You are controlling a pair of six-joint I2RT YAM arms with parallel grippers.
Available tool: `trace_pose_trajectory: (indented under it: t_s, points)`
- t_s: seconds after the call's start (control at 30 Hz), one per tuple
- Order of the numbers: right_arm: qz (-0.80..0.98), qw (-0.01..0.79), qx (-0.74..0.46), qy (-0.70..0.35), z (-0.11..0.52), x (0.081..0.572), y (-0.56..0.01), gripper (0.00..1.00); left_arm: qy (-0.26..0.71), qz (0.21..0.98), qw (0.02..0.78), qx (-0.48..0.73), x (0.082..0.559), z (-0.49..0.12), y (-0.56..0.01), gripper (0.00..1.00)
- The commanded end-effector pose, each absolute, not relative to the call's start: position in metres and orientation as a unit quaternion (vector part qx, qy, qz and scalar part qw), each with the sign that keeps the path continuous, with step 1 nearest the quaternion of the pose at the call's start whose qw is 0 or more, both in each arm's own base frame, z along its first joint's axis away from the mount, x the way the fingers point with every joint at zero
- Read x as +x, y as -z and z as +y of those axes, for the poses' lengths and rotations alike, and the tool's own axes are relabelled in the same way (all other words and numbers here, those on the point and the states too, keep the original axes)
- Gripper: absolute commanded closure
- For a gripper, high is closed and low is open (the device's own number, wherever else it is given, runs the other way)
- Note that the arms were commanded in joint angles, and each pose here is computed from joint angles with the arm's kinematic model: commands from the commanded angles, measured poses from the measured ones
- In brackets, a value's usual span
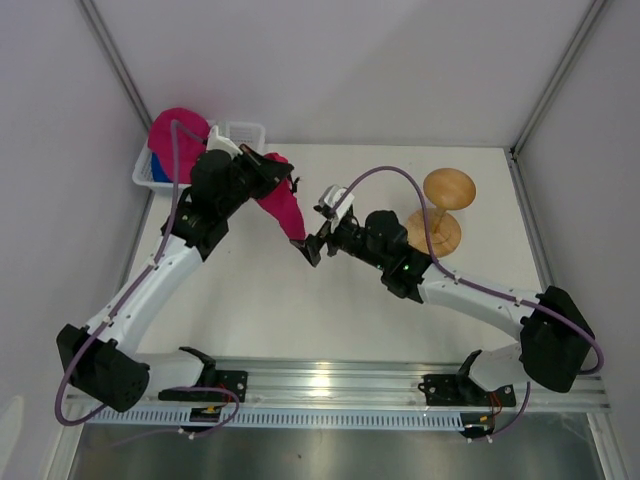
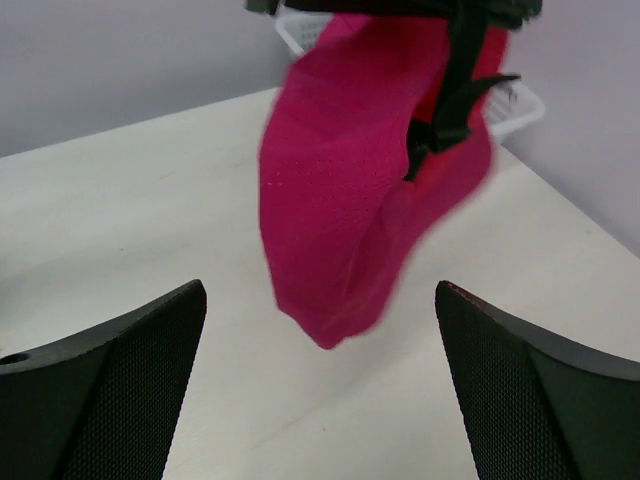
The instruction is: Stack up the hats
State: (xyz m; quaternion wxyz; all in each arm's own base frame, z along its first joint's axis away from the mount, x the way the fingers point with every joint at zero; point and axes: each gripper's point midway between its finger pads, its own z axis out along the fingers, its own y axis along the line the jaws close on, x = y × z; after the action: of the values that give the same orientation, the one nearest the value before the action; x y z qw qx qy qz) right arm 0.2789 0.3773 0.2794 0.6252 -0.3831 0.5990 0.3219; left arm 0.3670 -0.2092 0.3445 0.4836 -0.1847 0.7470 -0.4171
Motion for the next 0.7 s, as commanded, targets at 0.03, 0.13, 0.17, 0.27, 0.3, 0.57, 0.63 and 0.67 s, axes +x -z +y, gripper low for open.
trace_pose_trajectory:
  t_s: [0.03,0.13,0.17,0.27,0.3,0.57,0.63,0.67]
  points:
    - [0.599,0.691,-0.325,-0.242,0.363,0.304,-0.290,0.00,0.461,0.702,0.510,-0.187,0.353,-0.211,-0.383,0.99]
    - [0.590,0.678,-0.346,-0.270,0.376,0.296,-0.292,0.01,0.465,0.695,0.516,-0.188,0.350,-0.210,-0.390,0.99]
    - [0.584,0.673,-0.354,-0.283,0.381,0.292,-0.292,0.01,0.464,0.695,0.515,-0.191,0.350,-0.210,-0.389,0.99]
    - [0.584,0.676,-0.340,-0.293,0.384,0.294,-0.293,0.01,0.465,0.690,0.519,-0.196,0.347,-0.208,-0.394,0.99]
    - [0.582,0.680,-0.337,-0.292,0.385,0.295,-0.294,0.01,0.468,0.688,0.519,-0.196,0.345,-0.208,-0.396,0.99]
    - [0.601,0.683,-0.321,-0.262,0.381,0.308,-0.298,0.87,0.460,0.686,0.537,-0.171,0.336,-0.205,-0.403,0.99]
    - [0.600,0.693,-0.304,-0.260,0.371,0.308,-0.309,1.00,0.452,0.685,0.549,-0.156,0.334,-0.203,-0.404,0.99]
    - [0.597,0.704,-0.281,-0.264,0.361,0.305,-0.326,1.00,0.449,0.684,0.557,-0.143,0.334,-0.204,-0.406,0.97]
